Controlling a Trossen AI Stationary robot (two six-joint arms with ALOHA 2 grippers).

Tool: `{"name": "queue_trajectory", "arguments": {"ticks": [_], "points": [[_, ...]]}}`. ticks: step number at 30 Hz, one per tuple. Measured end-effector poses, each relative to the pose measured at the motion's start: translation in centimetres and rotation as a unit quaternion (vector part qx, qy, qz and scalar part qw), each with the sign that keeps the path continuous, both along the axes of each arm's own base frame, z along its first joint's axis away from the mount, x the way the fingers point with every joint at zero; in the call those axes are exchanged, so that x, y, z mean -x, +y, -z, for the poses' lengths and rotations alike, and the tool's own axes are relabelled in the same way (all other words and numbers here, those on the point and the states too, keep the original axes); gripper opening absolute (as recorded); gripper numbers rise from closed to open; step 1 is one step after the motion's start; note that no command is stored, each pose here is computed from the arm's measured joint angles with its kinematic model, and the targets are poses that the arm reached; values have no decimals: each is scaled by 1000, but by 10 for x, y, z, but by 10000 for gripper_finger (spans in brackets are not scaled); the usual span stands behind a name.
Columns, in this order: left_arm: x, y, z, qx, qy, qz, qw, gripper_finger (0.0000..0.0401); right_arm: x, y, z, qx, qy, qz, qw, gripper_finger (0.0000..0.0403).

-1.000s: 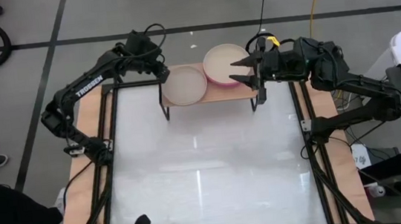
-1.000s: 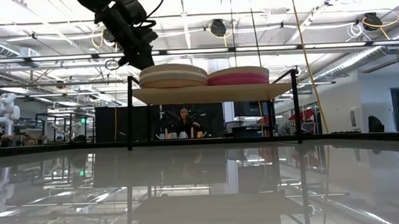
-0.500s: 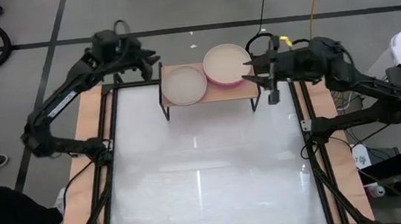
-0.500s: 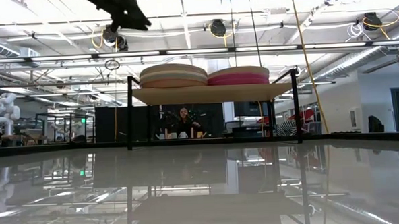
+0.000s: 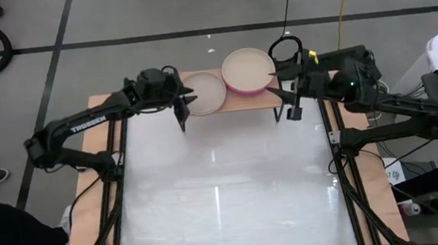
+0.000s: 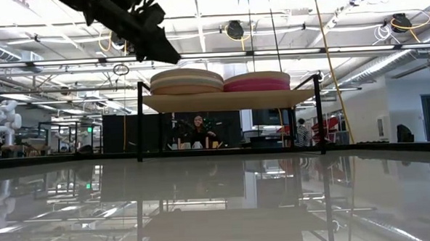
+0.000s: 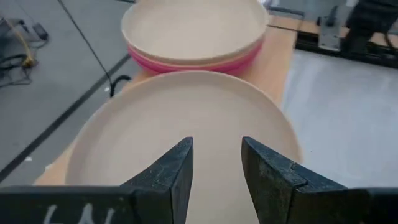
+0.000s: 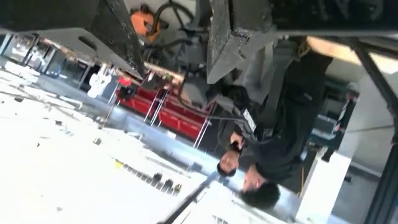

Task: Place and stack plates onto a shelf
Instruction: Stack the gray plate on top of the light yellow plate on the shelf, then return to Home Position

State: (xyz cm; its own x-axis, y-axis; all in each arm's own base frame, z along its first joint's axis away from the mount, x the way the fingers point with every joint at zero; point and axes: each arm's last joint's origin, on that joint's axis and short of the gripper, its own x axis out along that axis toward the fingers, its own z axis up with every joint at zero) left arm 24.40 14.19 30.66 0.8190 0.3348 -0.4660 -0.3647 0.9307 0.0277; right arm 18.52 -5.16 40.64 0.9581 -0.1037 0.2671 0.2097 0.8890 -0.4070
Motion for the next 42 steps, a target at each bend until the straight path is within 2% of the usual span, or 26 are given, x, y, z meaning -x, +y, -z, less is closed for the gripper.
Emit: {"name": "queue_trajectory", "arguments": {"ticks": [3, 10, 14, 17, 21, 24, 30, 34, 38, 42], "points": [[-6, 5, 10, 8, 18, -6, 1000, 142, -1, -1, 7, 2, -19, 1, 1000, 155], [-21, 14, 43, 39, 84, 1, 996, 143, -1, -1, 9, 1, -15, 2, 1000, 155], [-23, 15, 43, 32, 79, 2, 996, 143, -2, -1, 9, 1, -13, 2, 1000, 155], [-20, 13, 32, 18, 55, 2, 998, 143, -2, -1, 9, 1, -14, 2, 1000, 155], [-8, 6, -7, -19, -7, 1, 1000, 143, 2, 0, 7, 2, -18, 1, 1000, 155], [5, -2, -26, -33, -37, 0, 999, 143, 8, 2, 4, 4, -24, 0, 1000, 155], [31, -17, -53, -49, -83, -5, 995, 143, 29, 9, -5, -13, -52, -9, 999, 155], [53, -36, -79, -85, -141, 7, 986, 143, 44, 13, -5, -15, -42, -9, 999, 155], [80, -61, -92, -111, -184, 33, 976, 143, 54, 16, 14, -32, -24, -13, 999, 155], [105, -80, -83, -120, -213, 44, 969, 143, 56, 17, 54, -49, -19, -15, 998, 155]]}}
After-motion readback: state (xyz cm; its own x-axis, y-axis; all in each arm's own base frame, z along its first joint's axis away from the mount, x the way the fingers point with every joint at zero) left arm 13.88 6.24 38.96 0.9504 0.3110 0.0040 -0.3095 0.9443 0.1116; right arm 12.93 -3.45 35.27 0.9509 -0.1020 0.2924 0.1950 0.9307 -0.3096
